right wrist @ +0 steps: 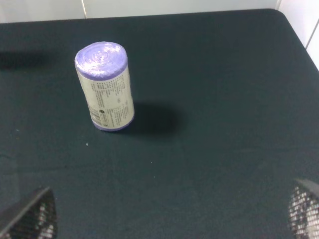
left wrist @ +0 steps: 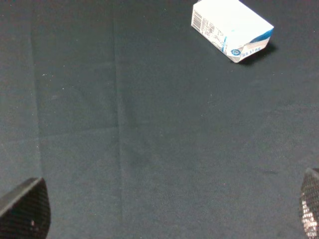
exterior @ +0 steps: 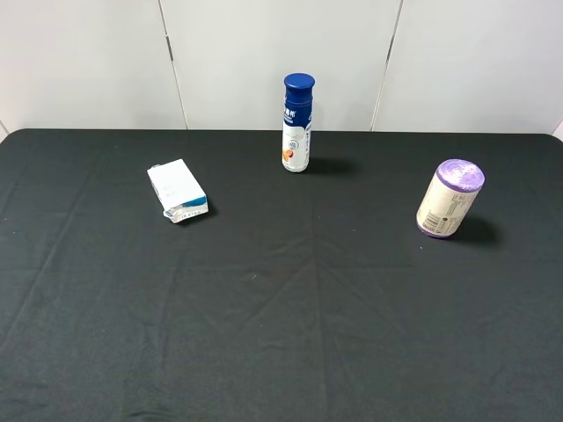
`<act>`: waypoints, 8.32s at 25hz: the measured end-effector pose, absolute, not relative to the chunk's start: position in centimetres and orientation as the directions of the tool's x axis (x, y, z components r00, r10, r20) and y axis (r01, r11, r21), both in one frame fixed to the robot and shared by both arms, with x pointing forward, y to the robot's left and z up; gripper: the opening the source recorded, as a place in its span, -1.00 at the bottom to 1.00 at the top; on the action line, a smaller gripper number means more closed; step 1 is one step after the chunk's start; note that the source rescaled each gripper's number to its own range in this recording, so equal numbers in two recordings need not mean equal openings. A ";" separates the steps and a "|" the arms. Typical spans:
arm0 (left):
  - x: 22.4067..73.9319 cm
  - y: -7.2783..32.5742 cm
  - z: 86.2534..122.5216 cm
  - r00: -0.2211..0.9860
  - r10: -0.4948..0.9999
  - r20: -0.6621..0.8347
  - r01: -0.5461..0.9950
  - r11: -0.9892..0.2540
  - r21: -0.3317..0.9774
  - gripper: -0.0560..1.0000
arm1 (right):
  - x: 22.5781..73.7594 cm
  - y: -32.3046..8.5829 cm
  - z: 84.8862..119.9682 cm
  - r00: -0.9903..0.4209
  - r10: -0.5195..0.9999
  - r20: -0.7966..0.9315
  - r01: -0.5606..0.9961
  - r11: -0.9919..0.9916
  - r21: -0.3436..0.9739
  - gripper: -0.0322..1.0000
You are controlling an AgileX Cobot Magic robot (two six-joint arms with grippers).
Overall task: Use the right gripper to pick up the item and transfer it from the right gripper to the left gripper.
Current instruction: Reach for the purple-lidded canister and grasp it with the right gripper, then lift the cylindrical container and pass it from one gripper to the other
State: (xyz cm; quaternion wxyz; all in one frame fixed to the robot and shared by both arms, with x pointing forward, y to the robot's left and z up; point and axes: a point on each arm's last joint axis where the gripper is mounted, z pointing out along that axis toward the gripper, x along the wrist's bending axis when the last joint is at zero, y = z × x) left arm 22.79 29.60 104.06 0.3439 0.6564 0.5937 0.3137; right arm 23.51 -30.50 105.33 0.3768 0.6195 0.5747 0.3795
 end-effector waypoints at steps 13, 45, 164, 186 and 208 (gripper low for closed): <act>22.8 29.6 104.1 0.098 0.995 0.003 0.564 -0.058 0.824 1.00 | 23.5 -30.4 105.3 0.046 0.998 0.045 0.426 -0.061 0.903 1.00; 22.8 29.6 104.1 0.098 0.995 0.003 0.564 -0.058 0.824 1.00 | 36.8 -29.8 117.3 -0.007 0.999 -0.048 0.588 0.043 0.808 1.00; 22.8 29.6 104.1 0.098 0.995 0.003 0.564 -0.058 0.824 1.00 | 55.3 -25.5 109.0 -0.199 0.932 0.305 0.952 0.110 0.286 -0.86; 22.8 29.6 104.1 0.098 0.995 0.003 0.564 -0.058 0.824 1.00 | 50.9 -14.1 110.4 -0.690 0.653 0.312 0.718 0.565 0.406 -0.86; 22.7 28.9 104.1 0.186 0.982 -0.001 0.550 -0.103 0.829 0.94 | 48.2 -9.6 111.8 -0.865 0.329 0.379 0.499 0.636 0.589 -0.86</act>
